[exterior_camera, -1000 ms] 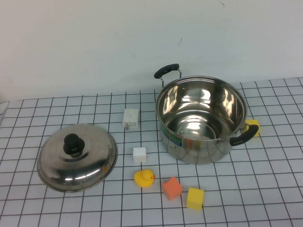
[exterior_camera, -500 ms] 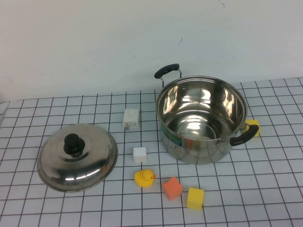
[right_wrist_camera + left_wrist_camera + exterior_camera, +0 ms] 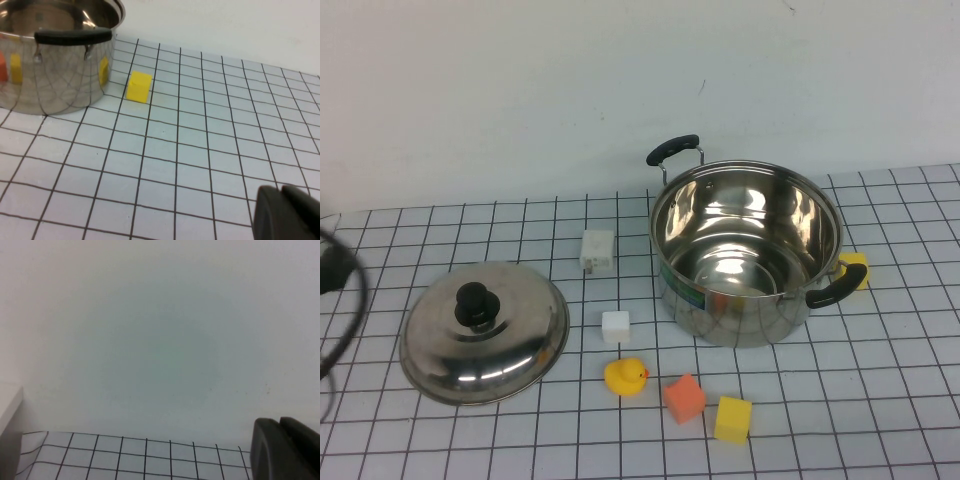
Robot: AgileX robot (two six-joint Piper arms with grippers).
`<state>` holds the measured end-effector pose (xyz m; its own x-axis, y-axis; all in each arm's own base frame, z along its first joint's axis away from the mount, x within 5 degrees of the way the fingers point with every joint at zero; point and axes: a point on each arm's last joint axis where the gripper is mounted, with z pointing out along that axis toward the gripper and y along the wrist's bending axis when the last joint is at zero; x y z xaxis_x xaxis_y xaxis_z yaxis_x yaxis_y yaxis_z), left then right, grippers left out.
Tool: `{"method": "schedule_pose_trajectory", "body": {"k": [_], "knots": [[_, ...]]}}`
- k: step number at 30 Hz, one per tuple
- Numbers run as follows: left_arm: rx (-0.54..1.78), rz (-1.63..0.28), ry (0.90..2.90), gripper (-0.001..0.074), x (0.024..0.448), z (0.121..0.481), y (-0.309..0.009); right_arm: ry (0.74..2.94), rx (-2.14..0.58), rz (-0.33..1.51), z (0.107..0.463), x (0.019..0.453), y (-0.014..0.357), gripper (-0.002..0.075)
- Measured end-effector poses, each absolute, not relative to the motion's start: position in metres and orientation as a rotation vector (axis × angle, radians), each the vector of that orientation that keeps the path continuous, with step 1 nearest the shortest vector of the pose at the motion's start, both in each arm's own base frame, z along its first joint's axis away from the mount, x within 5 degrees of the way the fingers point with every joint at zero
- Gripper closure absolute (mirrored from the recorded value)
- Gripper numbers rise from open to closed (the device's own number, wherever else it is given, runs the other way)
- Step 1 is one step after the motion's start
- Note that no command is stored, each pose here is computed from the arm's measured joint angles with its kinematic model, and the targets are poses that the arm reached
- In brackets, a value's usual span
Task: Cover the pot
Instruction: Pick up the pot lid
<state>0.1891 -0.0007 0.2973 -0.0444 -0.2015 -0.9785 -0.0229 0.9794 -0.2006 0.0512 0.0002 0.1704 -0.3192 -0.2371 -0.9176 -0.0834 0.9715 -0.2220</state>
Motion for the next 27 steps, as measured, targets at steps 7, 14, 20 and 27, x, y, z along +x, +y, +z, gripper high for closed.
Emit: {"method": "schedule_pose_trajectory", "body": {"k": [7,14,20,27], "knots": [[-0.076,-0.187,1.609,0.0736,0.239,0.260,-0.010,1.896,-0.231,-0.156,0.170,0.051,0.000,0.0717],[-0.067,-0.210,1.627,0.0689,0.268,0.221,-0.012,1.896,-0.231,-0.156,0.170,0.051,0.000,0.0717],[-0.052,-0.220,1.647,0.0437,0.281,0.195,-0.014,1.896,-0.231,-0.156,0.170,0.051,0.000,0.0717],[-0.017,-0.237,1.709,0.0223,0.288,0.167,-0.017,1.896,-0.231,-0.156,0.170,0.051,0.000,0.0717]]}}
